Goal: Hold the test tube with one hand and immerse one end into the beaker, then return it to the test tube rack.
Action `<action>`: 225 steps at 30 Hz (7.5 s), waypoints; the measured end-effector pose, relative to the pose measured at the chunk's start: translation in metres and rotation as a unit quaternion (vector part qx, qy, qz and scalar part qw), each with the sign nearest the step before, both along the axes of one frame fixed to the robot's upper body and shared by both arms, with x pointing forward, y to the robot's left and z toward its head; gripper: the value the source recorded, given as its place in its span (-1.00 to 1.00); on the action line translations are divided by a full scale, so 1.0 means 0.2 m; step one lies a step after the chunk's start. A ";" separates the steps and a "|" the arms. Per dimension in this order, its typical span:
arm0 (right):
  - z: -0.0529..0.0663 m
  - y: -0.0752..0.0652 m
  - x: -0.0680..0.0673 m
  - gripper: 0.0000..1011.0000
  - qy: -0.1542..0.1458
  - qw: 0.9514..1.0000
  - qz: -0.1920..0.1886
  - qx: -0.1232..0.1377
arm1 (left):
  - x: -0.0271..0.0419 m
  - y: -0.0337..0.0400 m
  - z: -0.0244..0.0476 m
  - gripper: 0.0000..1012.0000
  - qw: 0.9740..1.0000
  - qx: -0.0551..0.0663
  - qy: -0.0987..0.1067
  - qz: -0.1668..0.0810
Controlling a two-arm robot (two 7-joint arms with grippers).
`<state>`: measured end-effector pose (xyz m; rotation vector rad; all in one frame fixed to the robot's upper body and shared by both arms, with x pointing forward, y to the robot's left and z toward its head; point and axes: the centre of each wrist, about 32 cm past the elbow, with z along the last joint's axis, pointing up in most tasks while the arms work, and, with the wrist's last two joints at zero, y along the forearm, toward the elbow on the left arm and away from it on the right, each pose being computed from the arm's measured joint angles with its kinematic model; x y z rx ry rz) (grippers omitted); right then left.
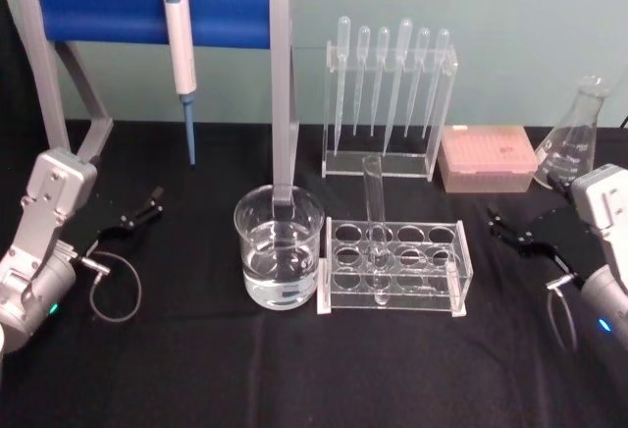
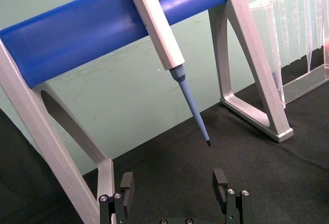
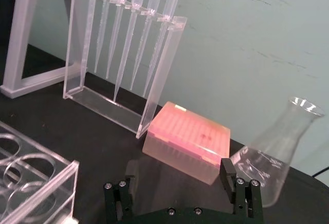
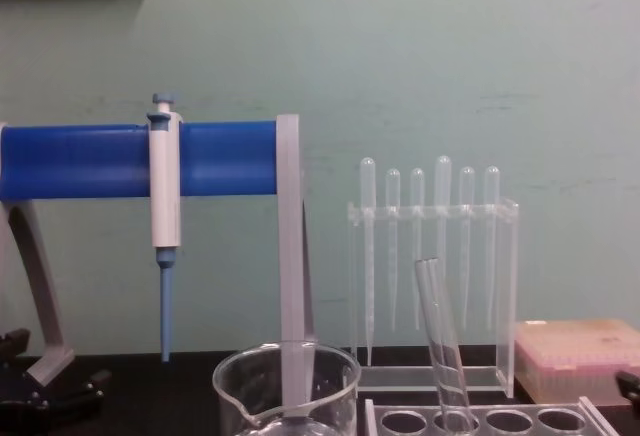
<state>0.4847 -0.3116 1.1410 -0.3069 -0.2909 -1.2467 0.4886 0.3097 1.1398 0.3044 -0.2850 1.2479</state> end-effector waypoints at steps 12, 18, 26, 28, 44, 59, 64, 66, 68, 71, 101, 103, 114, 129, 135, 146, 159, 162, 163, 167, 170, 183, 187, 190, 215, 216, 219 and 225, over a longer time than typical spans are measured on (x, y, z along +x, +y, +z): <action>0.09 -0.06 -0.30 0.98 0.015 0.998 0.056 0.010 | 0.000 0.000 0.000 0.98 1.000 0.000 0.000 0.000; 0.16 -0.02 -0.37 0.98 0.044 0.987 0.142 0.068 | 0.000 0.000 0.000 0.98 1.000 0.000 0.000 0.000; 0.17 0.10 -0.25 0.98 0.062 0.967 0.211 0.127 | 0.000 0.000 0.000 0.98 1.000 0.000 0.000 0.000; 0.16 0.13 -0.20 0.98 0.055 0.964 0.221 0.135 | 0.000 0.000 0.000 0.98 1.000 0.000 0.000 0.000; 0.10 0.34 0.00 0.98 0.038 0.961 0.243 0.126 | 0.000 0.000 0.000 0.98 1.000 0.000 0.000 0.000; 0.15 0.38 0.01 0.31 0.062 0.957 0.241 0.150 | 0.000 0.000 0.000 0.98 1.000 0.000 0.000 0.000; 0.15 0.38 0.00 0.00 0.070 0.956 0.240 0.154 | 0.000 0.000 0.000 0.98 1.000 0.000 0.000 0.000; 0.15 0.38 0.00 -0.17 0.072 0.956 0.240 0.154 | 0.000 0.000 0.000 0.98 1.000 0.000 0.000 0.000; 0.15 0.38 0.00 -0.25 0.073 0.956 0.240 0.153 | 0.000 0.000 0.000 0.98 1.000 0.000 0.000 0.000; 0.15 0.38 0.00 -0.46 0.074 0.956 0.239 0.151 | 0.000 0.000 0.000 0.98 1.000 0.000 0.000 0.000; 0.29 0.34 -0.09 -0.55 -0.008 0.951 0.236 0.200 | 0.000 0.000 0.000 0.98 1.000 0.000 0.000 0.000; 0.31 0.34 -0.09 -0.55 -0.012 0.950 0.239 0.200 | 0.000 0.000 0.000 0.98 1.000 0.000 0.000 0.000; 0.40 0.34 -0.10 -0.55 -0.009 0.950 0.249 0.190 | 0.000 0.000 0.000 0.98 1.000 0.000 0.000 0.000; 0.41 0.33 -0.10 -0.55 -0.006 0.949 0.247 0.194 | 0.000 0.000 0.000 0.98 1.000 0.000 0.000 0.000; 0.41 0.33 -0.10 -0.55 -0.006 0.949 0.247 0.194 | 0.000 0.000 0.000 0.98 1.000 0.000 0.000 0.000; 0.41 0.33 -0.10 -0.55 -0.006 0.949 0.246 0.194 | 0.000 0.000 0.000 0.98 1.000 0.000 0.000 0.000; 0.41 0.33 -0.10 -0.55 -0.006 0.950 0.246 0.194 | 0.000 0.000 0.000 0.98 1.000 0.000 0.000 0.000; 0.41 0.33 -0.10 -0.55 -0.006 0.950 0.246 0.194 | 0.000 0.000 0.000 0.98 1.000 0.000 0.000 0.000; 0.41 0.33 -0.10 -0.55 -0.006 0.950 0.246 0.194 | 0.000 0.000 0.000 0.98 1.000 0.000 0.000 0.000; 0.41 0.33 -0.10 -0.55 -0.006 0.950 0.246 0.194 | 0.000 0.000 0.000 0.98 1.000 0.000 0.000 0.000; 0.41 0.33 -0.10 -0.55 -0.006 0.950 0.246 0.194 | 0.000 0.000 0.000 0.98 1.000 0.000 0.000 0.000; 0.41 0.33 -0.10 -0.55 -0.006 0.950 0.246 0.194 | 0.000 0.000 0.000 0.98 1.000 0.000 0.000 0.000; 0.41 0.33 -0.10 -0.55 -0.006 0.950 0.246 0.194 | 0.000 0.000 0.000 0.98 1.000 0.000 0.000 0.000; 0.41 0.33 -0.10 -0.55 -0.006 0.950 0.246 0.194 | 0.000 0.000 0.000 0.98 1.000 0.000 0.000 0.000; 0.48 0.51 -0.04 -0.55 -0.026 0.937 0.286 0.196 | 0.000 0.000 0.000 0.98 1.000 0.000 0.000 0.000; 0.48 0.53 -0.03 -0.55 -0.026 0.936 0.290 0.196 | 0.000 0.000 0.000 0.98 1.000 0.000 0.000 0.000; 0.49 0.61 0.01 -0.55 -0.029 0.932 0.306 0.192 | 0.000 0.000 0.000 0.98 1.000 0.000 0.000 0.000; 0.47 0.73 0.08 -0.55 -0.034 0.927 0.324 0.185 | 0.000 0.000 0.000 0.98 1.000 0.000 0.000 0.000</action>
